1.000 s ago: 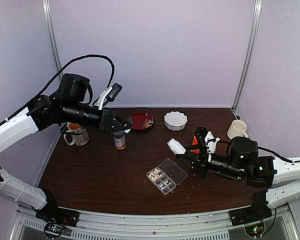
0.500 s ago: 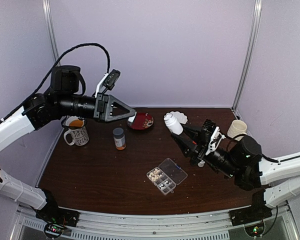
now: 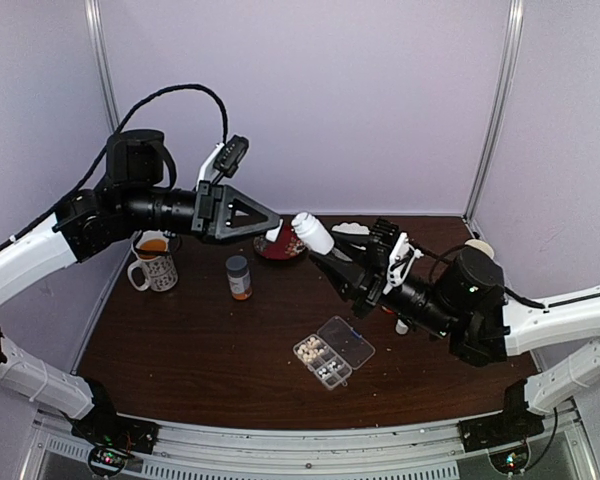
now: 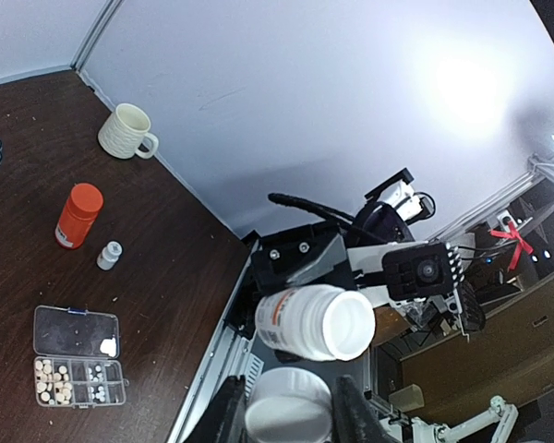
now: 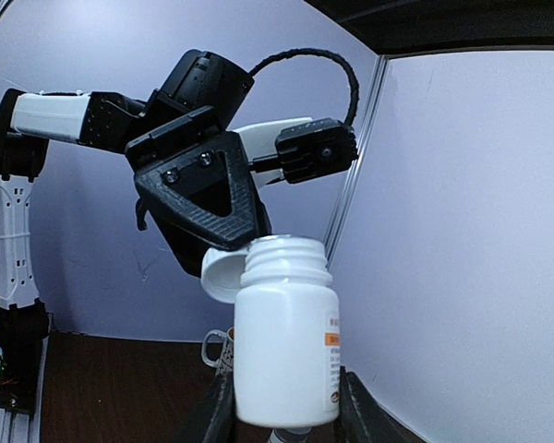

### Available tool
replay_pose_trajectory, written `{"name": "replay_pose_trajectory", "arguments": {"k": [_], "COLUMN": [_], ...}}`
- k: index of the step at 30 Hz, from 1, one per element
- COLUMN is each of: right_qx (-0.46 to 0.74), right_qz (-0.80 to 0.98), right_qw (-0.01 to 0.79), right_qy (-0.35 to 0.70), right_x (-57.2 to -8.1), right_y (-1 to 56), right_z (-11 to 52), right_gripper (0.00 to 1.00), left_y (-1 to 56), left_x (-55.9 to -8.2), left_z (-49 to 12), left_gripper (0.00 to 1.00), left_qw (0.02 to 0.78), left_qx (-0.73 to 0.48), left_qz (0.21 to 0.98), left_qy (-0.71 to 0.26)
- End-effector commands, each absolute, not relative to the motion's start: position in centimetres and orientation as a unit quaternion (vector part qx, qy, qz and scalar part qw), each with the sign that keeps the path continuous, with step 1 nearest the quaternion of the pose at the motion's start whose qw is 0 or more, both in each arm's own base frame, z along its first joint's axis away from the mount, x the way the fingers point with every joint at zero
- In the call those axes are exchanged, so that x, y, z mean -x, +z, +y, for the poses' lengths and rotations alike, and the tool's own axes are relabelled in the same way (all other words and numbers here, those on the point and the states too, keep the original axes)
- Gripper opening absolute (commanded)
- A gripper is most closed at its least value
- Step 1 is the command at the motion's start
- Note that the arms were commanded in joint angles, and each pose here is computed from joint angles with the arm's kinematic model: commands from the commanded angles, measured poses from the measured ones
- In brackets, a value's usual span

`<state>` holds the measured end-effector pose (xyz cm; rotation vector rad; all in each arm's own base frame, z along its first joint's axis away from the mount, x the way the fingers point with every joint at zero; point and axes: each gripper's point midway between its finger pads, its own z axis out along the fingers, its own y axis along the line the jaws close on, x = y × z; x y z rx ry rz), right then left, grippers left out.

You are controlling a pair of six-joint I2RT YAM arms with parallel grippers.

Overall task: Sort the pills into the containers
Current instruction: Close the lid of the pill bottle on the pill bottle, then pass from the left arm to the right

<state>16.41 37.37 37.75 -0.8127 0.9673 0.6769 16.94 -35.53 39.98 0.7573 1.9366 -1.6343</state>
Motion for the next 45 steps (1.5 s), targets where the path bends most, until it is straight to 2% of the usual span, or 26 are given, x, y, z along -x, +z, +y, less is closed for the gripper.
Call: {"name": "replay_pose_trajectory", "arguments": {"k": [1,21,28,34,45], "right_qx": [0.391,0.438,0.471,0.5,0.491], "right_qz": [0.426,0.472,0.487,0.489,0.477], "right_qw": [0.749,0.719,0.707,0.704,0.727], "right_qy": [0.322,0.262,0.202,0.126,0.054], "right_x": [-15.4,-16.5,-17.2,-18.0,-18.4], "right_y": [38.5,36.1,35.0,34.0,35.0], "right_z": [38.4,40.7,40.9,41.2,41.7], "right_gripper": [0.0,0.0,0.0,0.0,0.0], "left_y": [41.5,40.9,38.2,36.6,34.6], "left_x": [-16.5,-16.5,-17.6,-18.0,-18.6], "left_z": [-35.6,-35.9,-35.6,-36.0,-36.4], "left_gripper": [0.0,0.0,0.02,0.04,0.07], "left_qw": [0.26,0.252,0.241,0.214,0.177], "left_qx": [-0.286,-0.282,-0.262,-0.243,-0.199], "left_qz": [0.683,0.682,0.734,0.754,0.777], "left_qy": [-0.62,-0.626,-0.578,-0.572,-0.57]}}
